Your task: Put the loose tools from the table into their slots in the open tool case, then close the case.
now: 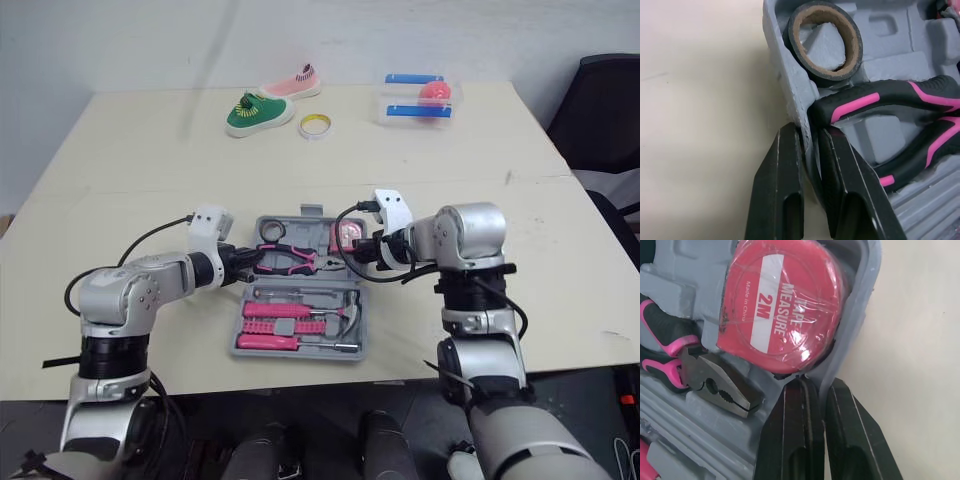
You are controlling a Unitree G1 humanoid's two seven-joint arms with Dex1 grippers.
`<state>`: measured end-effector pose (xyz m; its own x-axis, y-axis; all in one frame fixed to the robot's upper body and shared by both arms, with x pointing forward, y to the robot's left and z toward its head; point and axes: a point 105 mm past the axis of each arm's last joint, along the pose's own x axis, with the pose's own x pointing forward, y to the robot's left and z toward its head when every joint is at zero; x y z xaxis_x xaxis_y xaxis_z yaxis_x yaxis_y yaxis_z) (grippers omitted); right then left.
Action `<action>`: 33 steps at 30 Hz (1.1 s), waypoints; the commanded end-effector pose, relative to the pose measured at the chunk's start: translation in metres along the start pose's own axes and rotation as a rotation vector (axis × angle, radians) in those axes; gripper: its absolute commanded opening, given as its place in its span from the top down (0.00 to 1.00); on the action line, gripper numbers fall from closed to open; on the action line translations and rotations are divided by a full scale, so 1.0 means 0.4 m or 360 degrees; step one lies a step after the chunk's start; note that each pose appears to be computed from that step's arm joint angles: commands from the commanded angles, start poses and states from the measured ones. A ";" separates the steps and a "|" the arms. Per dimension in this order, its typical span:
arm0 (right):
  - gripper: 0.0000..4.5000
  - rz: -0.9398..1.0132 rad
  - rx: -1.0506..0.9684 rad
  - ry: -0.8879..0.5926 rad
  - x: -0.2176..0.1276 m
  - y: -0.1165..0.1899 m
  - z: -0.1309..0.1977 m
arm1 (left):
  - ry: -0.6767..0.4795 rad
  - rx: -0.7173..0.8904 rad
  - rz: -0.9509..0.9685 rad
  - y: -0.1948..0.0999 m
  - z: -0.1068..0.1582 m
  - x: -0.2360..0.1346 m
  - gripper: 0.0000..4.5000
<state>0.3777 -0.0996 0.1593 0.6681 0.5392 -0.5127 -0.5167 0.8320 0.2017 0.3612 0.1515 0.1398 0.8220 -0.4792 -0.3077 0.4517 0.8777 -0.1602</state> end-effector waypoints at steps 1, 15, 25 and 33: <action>0.99 0.0015 -0.0421 -0.0542 -0.068 0.009 0.108 | -0.0356 0.0231 -0.0066 -0.017 0.091 -0.047 1.00; 0.99 -0.0043 -0.1679 -0.0945 -0.091 -0.043 -0.102 | -0.0644 0.1220 0.0067 0.039 -0.024 -0.118 1.00; 0.60 0.0034 -0.1984 -0.1046 -0.116 -0.026 -0.143 | -0.0691 0.1356 -0.0052 0.027 -0.049 -0.152 0.55; 0.00 -0.0088 -0.2179 -0.0842 -0.186 -0.116 -0.177 | -0.0262 0.1238 -0.0033 0.145 -0.148 -0.281 0.00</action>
<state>0.3163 -0.1670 0.1229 0.6237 0.7782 -0.0742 -0.3993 0.2356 -0.8860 0.2879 0.2215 0.1169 0.7915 -0.6056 -0.0825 0.5049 0.5718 0.6466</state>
